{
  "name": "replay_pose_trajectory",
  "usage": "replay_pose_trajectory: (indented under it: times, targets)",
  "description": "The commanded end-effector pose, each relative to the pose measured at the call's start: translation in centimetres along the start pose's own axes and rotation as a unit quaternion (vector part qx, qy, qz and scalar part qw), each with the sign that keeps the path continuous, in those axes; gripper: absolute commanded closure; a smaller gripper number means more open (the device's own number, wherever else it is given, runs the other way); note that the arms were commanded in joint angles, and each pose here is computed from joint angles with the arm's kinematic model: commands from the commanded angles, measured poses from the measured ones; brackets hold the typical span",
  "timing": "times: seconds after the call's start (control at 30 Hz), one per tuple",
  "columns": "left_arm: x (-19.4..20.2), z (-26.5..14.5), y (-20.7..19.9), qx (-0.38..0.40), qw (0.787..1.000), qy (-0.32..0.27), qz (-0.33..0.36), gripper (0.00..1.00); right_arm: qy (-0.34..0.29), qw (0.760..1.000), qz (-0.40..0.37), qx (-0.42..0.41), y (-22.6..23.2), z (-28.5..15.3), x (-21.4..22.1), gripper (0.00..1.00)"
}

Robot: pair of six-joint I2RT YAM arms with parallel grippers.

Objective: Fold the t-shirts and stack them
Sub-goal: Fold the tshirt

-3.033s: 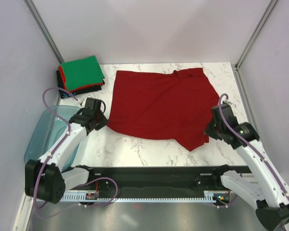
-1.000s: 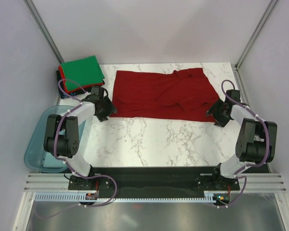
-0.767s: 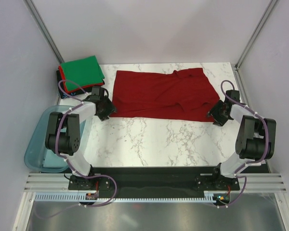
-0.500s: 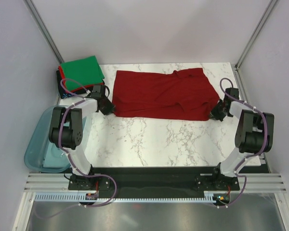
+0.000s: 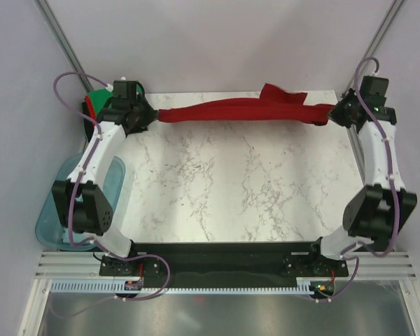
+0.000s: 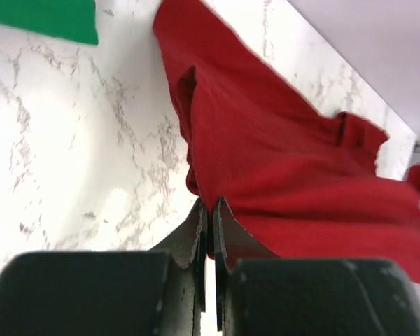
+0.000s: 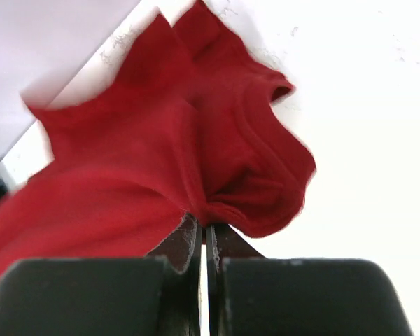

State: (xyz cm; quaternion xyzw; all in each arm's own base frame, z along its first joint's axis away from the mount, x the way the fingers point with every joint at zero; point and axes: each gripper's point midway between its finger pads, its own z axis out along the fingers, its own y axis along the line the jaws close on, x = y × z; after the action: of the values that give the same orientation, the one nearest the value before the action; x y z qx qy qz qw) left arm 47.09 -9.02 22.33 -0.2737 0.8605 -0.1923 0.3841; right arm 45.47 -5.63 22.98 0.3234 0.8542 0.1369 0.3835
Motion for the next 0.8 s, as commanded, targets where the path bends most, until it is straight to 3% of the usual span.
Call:
replay_pose_trajectory:
  times: [0.0, 0.03, 0.1, 0.13, 0.3, 0.53, 0.6, 0.63, 0.67, 0.7, 0.77]
  targets:
    - [2.2, -2.9, 3.9, -0.048, 0.999, 0.016, 0.01, 0.98, 0.047, 0.997, -0.004, 0.058, -4.8, -3.2, 5.2, 1.0]
    - [4.8, -2.3, 6.2, -0.068, 0.997, 0.042, 0.007, 0.98, 0.058, 0.996, -0.006, 0.063, -5.8, -2.9, 6.7, 1.0]
    - [6.4, -3.0, 6.7, -0.048, 0.998, 0.044, -0.002, 0.97, 0.076, 0.995, -0.007, 0.063, -7.3, -3.2, 9.5, 1.0]
    - [9.5, -2.7, 9.3, -0.068, 0.995, 0.074, -0.006, 0.97, 0.108, 0.992, -0.002, 0.071, -9.0, -2.4, 12.8, 1.0]
    - [14.8, -3.9, 13.9, -0.088, 0.991, 0.097, -0.018, 0.97, 0.146, 0.983, 0.055, 0.093, -13.3, -2.8, 19.4, 1.0]
    - [18.7, -5.0, 17.3, -0.118, 0.984, 0.13, -0.02, 0.94, 0.117, 0.98, 0.112, 0.115, -15.6, -4.8, 19.7, 0.97]
    - [19.4, -5.3, 17.5, -0.115, 0.983, 0.139, -0.026, 0.92, 0.121, 0.978, 0.119, 0.12, -16.1, -5.1, 20.5, 0.87]
    - [19.7, -5.5, 17.3, -0.109, 0.983, 0.145, -0.032, 0.88, 0.119, 0.978, 0.123, 0.119, -16.1, -5.4, 20.6, 0.76]
    - [19.9, -5.6, 17.3, -0.107, 0.983, 0.148, -0.034, 0.86, 0.118, 0.977, 0.127, 0.121, -16.3, -5.5, 20.8, 0.57]
    - [20.3, -5.8, 17.4, -0.104, 0.982, 0.153, -0.036, 0.83, 0.123, 0.976, 0.129, 0.125, -16.7, -5.6, 21.4, 0.49]
    - [20.5, -6.5, 16.9, -0.089, 0.983, 0.156, -0.038, 0.62, 0.114, 0.977, 0.131, 0.126, -16.8, -6.0, 21.5, 0.33]
